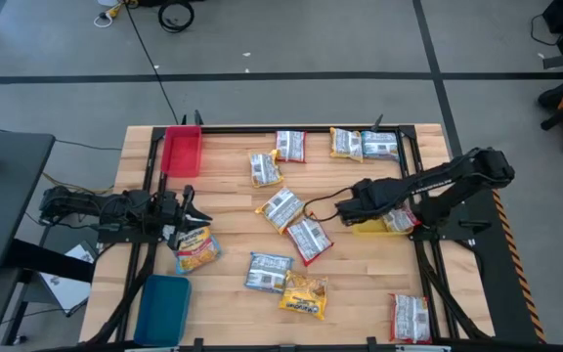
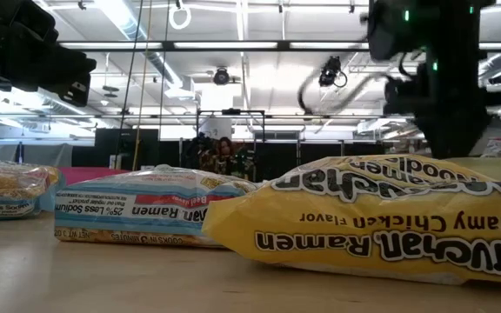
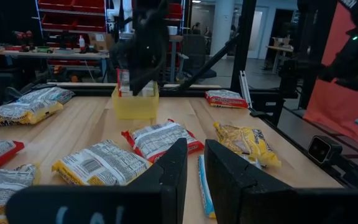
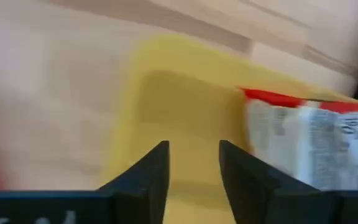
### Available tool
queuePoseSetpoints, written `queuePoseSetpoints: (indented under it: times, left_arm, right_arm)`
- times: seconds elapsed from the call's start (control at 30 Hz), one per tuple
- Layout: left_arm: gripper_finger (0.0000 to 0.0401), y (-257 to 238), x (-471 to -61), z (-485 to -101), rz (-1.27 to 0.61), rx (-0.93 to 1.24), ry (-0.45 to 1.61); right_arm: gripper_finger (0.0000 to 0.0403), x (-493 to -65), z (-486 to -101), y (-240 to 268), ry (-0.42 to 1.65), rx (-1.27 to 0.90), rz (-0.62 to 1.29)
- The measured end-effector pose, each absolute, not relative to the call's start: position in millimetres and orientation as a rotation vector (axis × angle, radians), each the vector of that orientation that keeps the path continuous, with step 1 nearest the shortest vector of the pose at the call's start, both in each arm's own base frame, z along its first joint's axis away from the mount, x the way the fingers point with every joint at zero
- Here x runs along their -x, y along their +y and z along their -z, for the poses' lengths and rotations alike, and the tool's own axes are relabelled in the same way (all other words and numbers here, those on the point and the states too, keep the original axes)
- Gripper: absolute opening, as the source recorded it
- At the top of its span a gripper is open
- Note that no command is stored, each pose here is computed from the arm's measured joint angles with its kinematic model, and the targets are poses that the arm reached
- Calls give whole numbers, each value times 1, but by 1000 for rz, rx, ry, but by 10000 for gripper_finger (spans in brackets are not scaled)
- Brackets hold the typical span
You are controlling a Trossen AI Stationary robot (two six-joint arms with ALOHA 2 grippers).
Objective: Sort Maruchan noodles
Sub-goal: Put the red noodle pack into the yellow bin
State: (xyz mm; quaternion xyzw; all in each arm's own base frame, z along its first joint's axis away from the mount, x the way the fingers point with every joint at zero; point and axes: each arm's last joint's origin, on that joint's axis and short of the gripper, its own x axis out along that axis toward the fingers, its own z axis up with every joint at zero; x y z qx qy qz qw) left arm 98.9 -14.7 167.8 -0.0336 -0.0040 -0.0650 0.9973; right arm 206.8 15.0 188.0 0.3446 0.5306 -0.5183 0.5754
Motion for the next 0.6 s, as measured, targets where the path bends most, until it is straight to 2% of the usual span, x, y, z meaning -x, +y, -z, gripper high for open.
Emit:
queuePoseSetpoints:
  times: [0.27, 0.6]
  left_arm:
    - [62, -15, -99, -168, 130, 67, -8]
    - [62, -15, -99, -168, 130, 68, -8]
  right_arm:
    - [11, -175, -155, 5, 1338, -845, 1415]
    - [7, -176, -138, 14, 1414, -695, 1492]
